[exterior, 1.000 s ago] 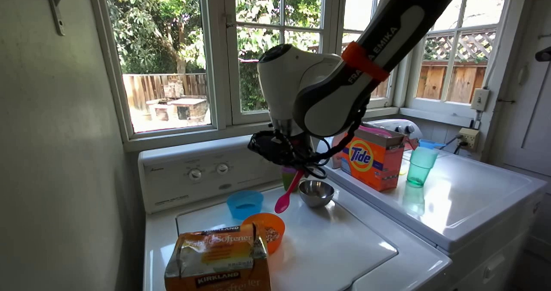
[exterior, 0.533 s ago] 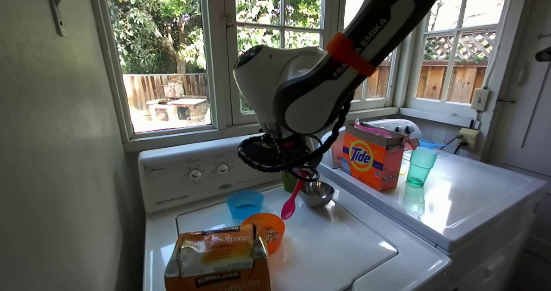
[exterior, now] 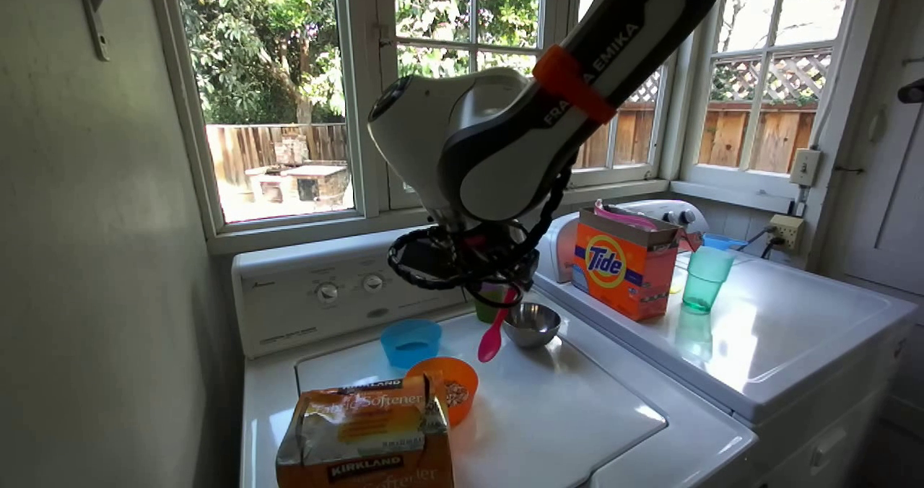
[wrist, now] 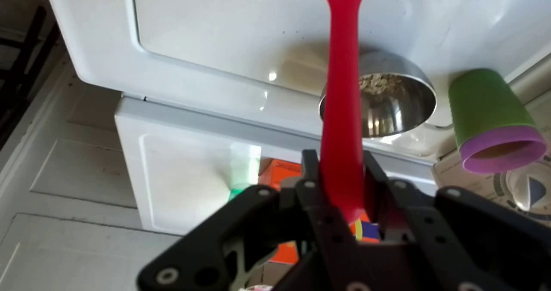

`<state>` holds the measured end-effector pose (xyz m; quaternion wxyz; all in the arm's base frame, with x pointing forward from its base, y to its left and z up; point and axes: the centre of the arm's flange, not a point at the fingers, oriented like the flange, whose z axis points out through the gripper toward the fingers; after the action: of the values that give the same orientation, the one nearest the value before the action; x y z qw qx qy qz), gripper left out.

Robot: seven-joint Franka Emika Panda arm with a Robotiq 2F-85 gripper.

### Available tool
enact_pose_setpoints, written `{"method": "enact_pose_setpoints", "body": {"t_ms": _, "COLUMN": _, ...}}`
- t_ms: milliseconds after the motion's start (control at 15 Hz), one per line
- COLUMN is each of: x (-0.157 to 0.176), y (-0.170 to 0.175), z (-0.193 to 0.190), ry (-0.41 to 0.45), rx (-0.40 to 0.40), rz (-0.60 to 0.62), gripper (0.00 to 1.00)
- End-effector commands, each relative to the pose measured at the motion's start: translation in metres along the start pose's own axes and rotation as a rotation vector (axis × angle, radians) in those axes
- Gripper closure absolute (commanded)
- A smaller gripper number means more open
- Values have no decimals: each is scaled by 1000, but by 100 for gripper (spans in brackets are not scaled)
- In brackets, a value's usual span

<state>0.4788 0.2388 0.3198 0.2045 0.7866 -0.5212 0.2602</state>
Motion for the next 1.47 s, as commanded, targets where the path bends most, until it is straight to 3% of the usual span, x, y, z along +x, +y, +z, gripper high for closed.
{"method": "enact_pose_setpoints", "body": {"t_ms": 0, "x": -14, "y": -8, "z": -13, "ry": 139, "rx": -32, "rz": 89, "gripper": 94}}
{"method": "enact_pose_setpoints", "body": {"t_ms": 333, "x": -36, "y": -20, "z": -23, "ry": 122, "rx": -44, "rz": 119, "gripper": 94}}
{"method": "enact_pose_setpoints", "body": {"t_ms": 733, "x": -63, "y": -47, "z": -6, "ry": 103, "rx": -22, "rz": 155, "gripper": 94}}
{"method": "enact_pose_setpoints", "body": {"t_ms": 1400, "x": -90, "y": -76, "z": 25, "ry": 163, "rx": -14, "rz": 140, "gripper": 94}}
